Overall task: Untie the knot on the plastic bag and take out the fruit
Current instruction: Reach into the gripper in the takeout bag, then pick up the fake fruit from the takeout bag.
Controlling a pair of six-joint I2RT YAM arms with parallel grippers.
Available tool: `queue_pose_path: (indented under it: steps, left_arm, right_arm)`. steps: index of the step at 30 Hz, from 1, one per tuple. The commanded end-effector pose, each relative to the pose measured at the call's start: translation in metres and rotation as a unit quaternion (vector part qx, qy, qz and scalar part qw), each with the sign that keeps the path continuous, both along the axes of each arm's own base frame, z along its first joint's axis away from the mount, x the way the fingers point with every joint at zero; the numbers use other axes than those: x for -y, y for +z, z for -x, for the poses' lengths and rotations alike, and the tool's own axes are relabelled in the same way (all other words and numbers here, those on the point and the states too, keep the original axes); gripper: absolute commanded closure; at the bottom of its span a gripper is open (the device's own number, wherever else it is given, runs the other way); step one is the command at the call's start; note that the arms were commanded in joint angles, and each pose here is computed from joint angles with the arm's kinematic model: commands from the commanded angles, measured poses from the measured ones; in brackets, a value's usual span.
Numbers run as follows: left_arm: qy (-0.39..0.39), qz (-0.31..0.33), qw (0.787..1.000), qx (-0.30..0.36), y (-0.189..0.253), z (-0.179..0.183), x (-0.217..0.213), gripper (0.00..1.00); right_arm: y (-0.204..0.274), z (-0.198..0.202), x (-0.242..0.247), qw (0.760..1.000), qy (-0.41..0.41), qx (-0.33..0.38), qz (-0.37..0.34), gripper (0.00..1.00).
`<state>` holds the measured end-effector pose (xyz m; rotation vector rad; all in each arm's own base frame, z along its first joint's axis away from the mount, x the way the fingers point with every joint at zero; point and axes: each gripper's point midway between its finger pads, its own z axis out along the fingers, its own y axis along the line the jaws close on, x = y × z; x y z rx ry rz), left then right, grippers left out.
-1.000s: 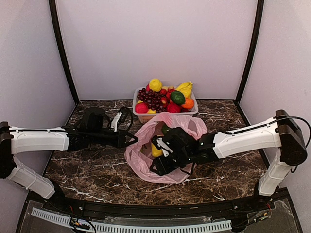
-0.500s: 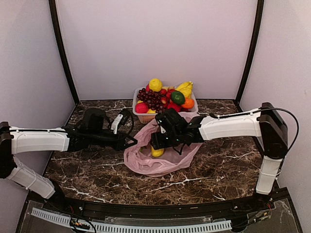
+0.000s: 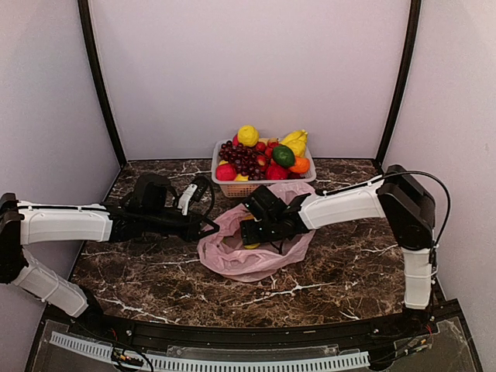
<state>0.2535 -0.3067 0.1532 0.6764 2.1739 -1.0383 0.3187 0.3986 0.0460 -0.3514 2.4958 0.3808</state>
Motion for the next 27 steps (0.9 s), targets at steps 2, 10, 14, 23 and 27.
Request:
queue_pose_path:
  steps: [2,10,14,23,27]
  left_arm:
    - [0.003,-0.002,1.000,-0.005,0.002,0.001,0.000,0.99]
    - [0.031,0.000,0.999,-0.005,0.006,-0.008,-0.003,0.99]
    - [0.059,-0.006,0.998,-0.010,0.005,-0.015,-0.006,0.99]
    - [0.109,-0.002,0.994,-0.013,0.012,-0.034,-0.008,0.99]
    - [0.122,-0.001,0.992,-0.011,0.016,-0.039,-0.008,0.99]
  right_arm:
    - [-0.005,-0.023,-0.002,1.000,-0.017,0.022,-0.001,0.32]
    - [-0.005,-0.028,-0.012,1.000,0.000,0.027,-0.008,0.55]
    - [0.007,-0.025,-0.018,0.999,0.015,0.033,-0.030,0.62]
    - [0.031,-0.007,-0.012,0.997,0.050,0.042,-0.052,0.65]
    - [0.044,0.012,-0.004,0.995,0.079,0.047,-0.047,0.65]
